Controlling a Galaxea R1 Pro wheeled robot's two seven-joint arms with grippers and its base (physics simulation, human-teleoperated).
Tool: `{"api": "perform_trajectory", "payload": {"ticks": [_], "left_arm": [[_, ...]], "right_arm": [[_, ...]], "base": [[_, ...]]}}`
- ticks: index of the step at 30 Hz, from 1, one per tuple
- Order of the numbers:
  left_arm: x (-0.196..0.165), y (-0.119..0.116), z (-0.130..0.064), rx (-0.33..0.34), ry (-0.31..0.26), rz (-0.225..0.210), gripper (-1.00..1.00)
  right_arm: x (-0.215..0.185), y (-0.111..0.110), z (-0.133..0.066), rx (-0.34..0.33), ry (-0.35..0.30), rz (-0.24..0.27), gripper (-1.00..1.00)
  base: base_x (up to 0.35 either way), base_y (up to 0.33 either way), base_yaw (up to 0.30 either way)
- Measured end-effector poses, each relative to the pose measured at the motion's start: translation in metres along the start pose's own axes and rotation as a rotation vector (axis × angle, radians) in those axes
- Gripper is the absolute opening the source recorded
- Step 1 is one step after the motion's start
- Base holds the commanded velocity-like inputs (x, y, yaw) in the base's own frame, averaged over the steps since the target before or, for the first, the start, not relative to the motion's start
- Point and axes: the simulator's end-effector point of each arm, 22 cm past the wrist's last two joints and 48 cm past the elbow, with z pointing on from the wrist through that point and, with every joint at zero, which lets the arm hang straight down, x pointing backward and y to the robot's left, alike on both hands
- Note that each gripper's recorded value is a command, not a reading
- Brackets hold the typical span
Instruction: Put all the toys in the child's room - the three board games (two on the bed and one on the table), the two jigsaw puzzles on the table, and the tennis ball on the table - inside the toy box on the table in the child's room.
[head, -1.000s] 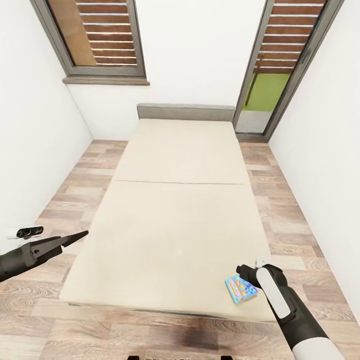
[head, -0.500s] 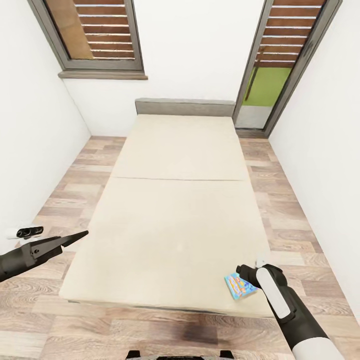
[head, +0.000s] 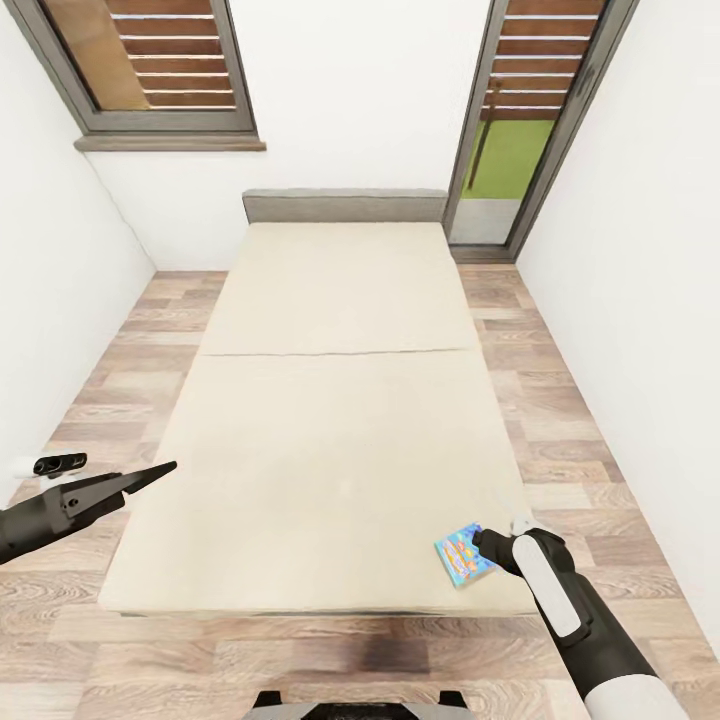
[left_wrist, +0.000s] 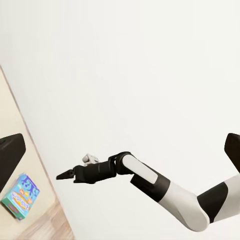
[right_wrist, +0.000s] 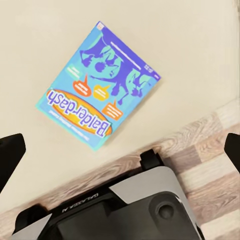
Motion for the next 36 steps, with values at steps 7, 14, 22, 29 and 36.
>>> {"api": "perform_trajectory", "payload": {"ticks": [7,14,22,29,36], "left_arm": [[0.002,0.005,0.0,-0.004,0.001,-0.009,1.0],[0.003,0.006,0.0,-0.006,0.002,-0.012,1.0],[0.003,0.006,-0.001,-0.007,0.002,-0.012,1.0],[0.003,0.006,0.0,-0.006,0.001,-0.013,1.0],[0.003,0.006,0.0,-0.006,0.002,-0.012,1.0]], "right_arm": [[0.003,0.004,0.002,-0.005,0.006,0.001,1.0],[0.001,0.006,0.003,-0.009,-0.005,0.007,1.0],[0.007,0.019,0.001,-0.016,-0.006,-0.036,1.0],[-0.019,0.053,-0.027,-0.088,-0.087,-0.082,1.0],[-0.04,0.099,-0.075,-0.203,-0.134,-0.138,1.0]], "base": [[0.0,0.0,-0.148],[0.0,0.0,-0.038],[0.0,0.0,-0.004],[0.0,0.0,0.0],[0.0,0.0,0.0]]}}
